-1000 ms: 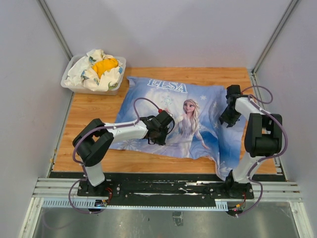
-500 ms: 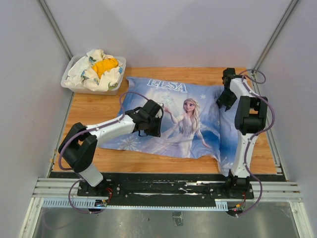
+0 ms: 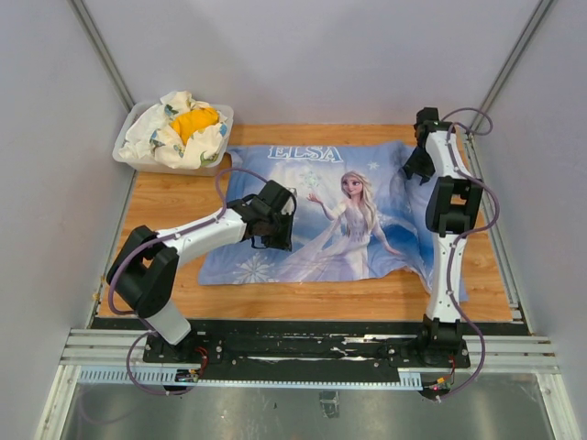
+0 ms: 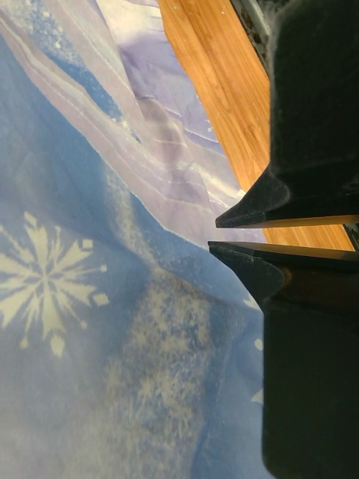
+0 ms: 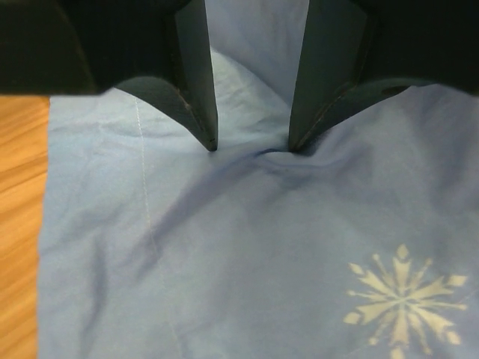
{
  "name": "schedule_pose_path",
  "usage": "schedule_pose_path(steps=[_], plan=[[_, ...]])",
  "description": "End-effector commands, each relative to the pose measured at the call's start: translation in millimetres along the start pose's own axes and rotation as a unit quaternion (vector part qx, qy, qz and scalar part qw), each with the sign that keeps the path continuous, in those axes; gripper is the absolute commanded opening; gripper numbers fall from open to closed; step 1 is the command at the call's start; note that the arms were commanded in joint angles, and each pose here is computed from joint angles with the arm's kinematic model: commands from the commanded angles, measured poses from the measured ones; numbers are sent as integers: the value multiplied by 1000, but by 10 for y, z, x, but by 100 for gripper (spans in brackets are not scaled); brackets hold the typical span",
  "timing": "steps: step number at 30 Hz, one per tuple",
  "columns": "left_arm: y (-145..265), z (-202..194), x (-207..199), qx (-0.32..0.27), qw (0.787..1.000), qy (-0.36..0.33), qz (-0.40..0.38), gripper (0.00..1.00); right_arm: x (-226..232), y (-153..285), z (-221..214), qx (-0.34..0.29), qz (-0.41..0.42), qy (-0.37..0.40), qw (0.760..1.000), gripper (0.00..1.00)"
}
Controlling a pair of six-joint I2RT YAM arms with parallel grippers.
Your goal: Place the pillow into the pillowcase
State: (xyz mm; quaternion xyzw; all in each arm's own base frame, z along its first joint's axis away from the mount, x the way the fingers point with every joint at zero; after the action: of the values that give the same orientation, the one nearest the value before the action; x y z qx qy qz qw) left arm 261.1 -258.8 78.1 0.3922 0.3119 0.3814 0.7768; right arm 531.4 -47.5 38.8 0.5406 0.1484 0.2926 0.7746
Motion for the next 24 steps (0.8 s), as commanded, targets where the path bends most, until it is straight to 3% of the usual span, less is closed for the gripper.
schedule_pose_path(steps=[1,8,11,15,24], plan=[[97,114,27,-15,1000,-3,0,17,-320,109,25,-2,-41,3,999,45],[121,169,27,-25,1000,1,0,17,-566,871,-134,-34,15,22,999,49],[105,176,45,-24,1000,1,0,17,-645,1058,-350,-19,56,16,998,50],[75,181,52,-21,1000,-2,-2,17,-662,1124,-649,13,94,11,995,50],[94,200,59,-24,1000,-1,0,17,-455,1107,-1181,59,124,79,987,53]])
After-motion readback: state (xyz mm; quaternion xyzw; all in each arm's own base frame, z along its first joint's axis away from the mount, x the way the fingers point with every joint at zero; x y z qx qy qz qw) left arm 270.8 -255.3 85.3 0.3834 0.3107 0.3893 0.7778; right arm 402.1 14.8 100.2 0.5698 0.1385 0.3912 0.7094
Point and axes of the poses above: each gripper's point midway between its finger pads, its own y axis back along the fingers, its own x axis along the line the jaws close on, z = x × y, the point moved 1 cm from there along y, back along the fingers, and after that the axes turned 15 degrees about -y, right-handed, at the moved point
